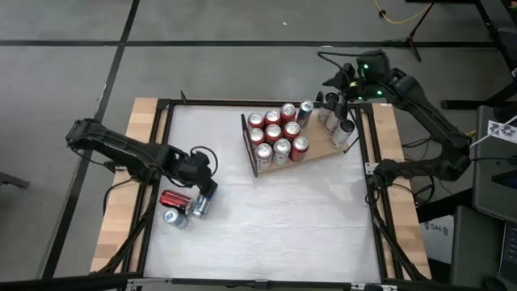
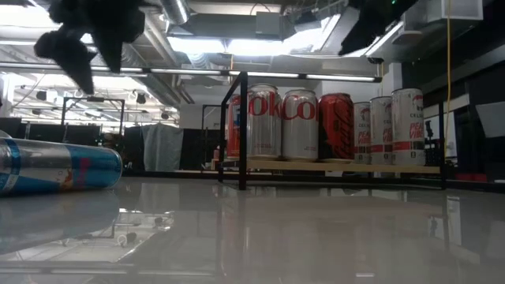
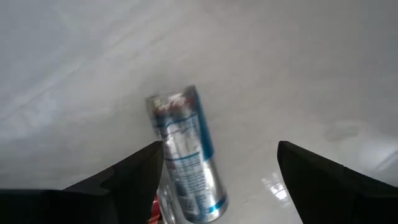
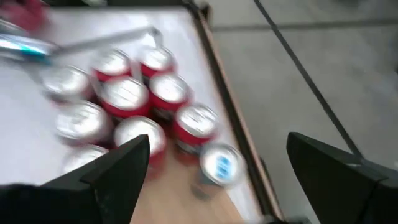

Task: Place canned beverage on shelf
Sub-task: Put the middle blue soda can on the shelf

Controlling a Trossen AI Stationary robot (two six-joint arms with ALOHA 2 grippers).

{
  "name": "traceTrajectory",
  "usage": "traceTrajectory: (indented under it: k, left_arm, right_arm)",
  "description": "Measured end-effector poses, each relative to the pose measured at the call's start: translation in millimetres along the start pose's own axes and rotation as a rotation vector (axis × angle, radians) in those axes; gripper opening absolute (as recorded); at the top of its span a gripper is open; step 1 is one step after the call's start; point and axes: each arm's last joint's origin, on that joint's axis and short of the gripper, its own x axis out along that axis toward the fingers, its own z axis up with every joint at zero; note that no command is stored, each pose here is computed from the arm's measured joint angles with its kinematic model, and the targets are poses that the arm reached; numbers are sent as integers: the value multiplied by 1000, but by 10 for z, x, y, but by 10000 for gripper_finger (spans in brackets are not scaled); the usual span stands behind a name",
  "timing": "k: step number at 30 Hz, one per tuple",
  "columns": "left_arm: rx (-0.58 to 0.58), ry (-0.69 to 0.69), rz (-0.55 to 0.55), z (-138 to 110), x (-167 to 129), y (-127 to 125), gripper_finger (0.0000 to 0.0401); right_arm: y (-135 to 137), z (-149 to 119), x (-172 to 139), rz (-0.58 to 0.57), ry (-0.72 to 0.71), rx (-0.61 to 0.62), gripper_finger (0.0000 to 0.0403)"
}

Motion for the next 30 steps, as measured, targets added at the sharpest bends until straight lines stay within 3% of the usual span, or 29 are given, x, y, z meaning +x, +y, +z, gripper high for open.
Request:
traceTrajectory:
  k: [7, 14, 24, 30]
  left_arm:
    - [19, 79, 122, -42, 340, -107, 306]
    - [27, 108, 198, -60, 661, -203, 306]
    - [42, 147, 328, -105, 1035, -222, 306]
    - [49, 151, 329, -111, 1118, -242, 298]
  right_arm:
    - [168, 84, -49, 277, -161, -40, 370]
    - [562, 269, 71, 415, -206, -188, 370]
    - [1101, 421, 124, 448, -195, -338, 370]
    - [1277, 428, 127, 454, -160, -327, 370]
